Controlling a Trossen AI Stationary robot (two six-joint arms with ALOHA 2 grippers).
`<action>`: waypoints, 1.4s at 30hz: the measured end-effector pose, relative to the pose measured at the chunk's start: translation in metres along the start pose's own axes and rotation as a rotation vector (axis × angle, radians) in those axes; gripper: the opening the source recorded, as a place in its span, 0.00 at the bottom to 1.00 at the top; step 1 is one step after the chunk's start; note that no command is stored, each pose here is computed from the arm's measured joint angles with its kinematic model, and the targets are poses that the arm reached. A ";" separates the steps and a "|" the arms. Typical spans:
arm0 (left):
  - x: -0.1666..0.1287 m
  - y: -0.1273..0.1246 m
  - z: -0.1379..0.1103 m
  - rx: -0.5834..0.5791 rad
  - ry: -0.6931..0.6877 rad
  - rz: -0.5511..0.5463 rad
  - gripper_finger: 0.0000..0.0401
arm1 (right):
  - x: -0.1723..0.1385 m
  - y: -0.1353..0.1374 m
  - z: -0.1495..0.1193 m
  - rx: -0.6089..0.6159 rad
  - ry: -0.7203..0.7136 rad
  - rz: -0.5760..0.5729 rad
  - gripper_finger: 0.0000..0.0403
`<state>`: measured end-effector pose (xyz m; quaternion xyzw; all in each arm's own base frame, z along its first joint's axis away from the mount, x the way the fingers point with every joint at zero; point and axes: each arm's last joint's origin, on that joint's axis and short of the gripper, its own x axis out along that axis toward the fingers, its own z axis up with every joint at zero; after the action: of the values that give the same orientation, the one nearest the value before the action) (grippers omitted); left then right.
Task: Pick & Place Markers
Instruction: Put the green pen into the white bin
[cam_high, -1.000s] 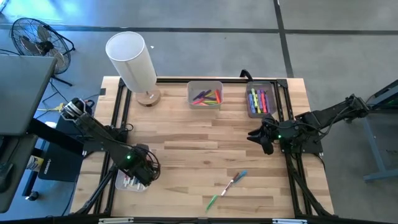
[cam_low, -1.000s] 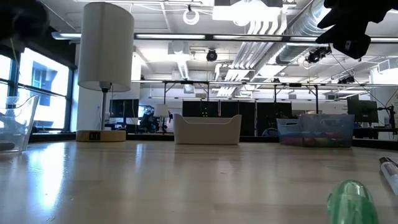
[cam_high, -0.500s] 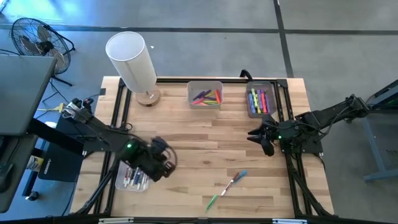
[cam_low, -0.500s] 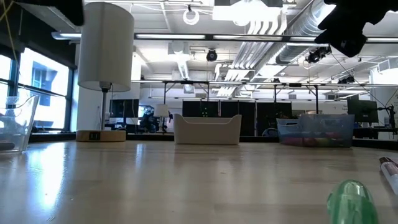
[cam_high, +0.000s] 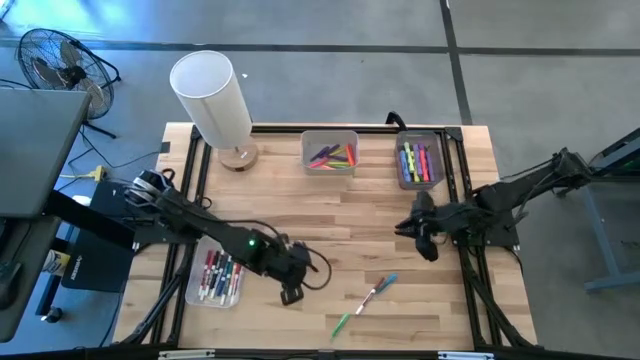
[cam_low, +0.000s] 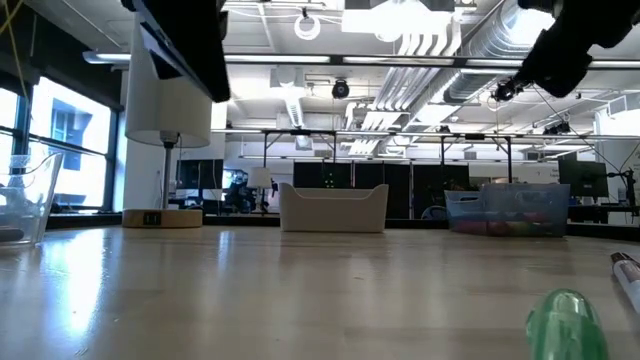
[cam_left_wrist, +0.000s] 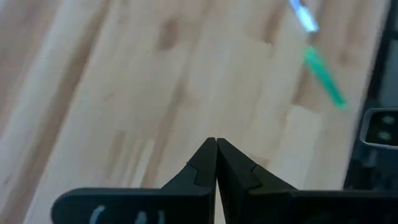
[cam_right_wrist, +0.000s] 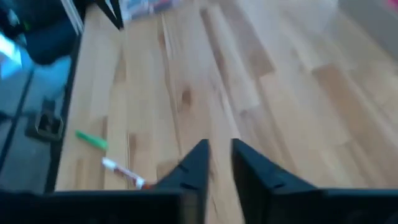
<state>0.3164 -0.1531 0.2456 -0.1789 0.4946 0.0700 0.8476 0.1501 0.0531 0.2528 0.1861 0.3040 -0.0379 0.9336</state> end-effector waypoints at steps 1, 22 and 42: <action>0.004 -0.002 0.000 0.020 -0.002 -0.013 0.00 | 0.004 0.002 -0.002 -0.009 0.026 0.002 0.13; 0.032 0.003 -0.075 0.149 0.023 -0.153 0.00 | 0.104 0.119 0.008 -0.506 0.459 -0.030 0.00; 0.029 -0.003 -0.086 0.271 0.088 -0.210 0.00 | 0.237 0.192 -0.015 -0.837 0.684 0.207 0.34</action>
<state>0.2622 -0.1894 0.1831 -0.1165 0.5149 -0.0941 0.8440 0.3695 0.2468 0.1661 -0.1704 0.5592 0.2410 0.7747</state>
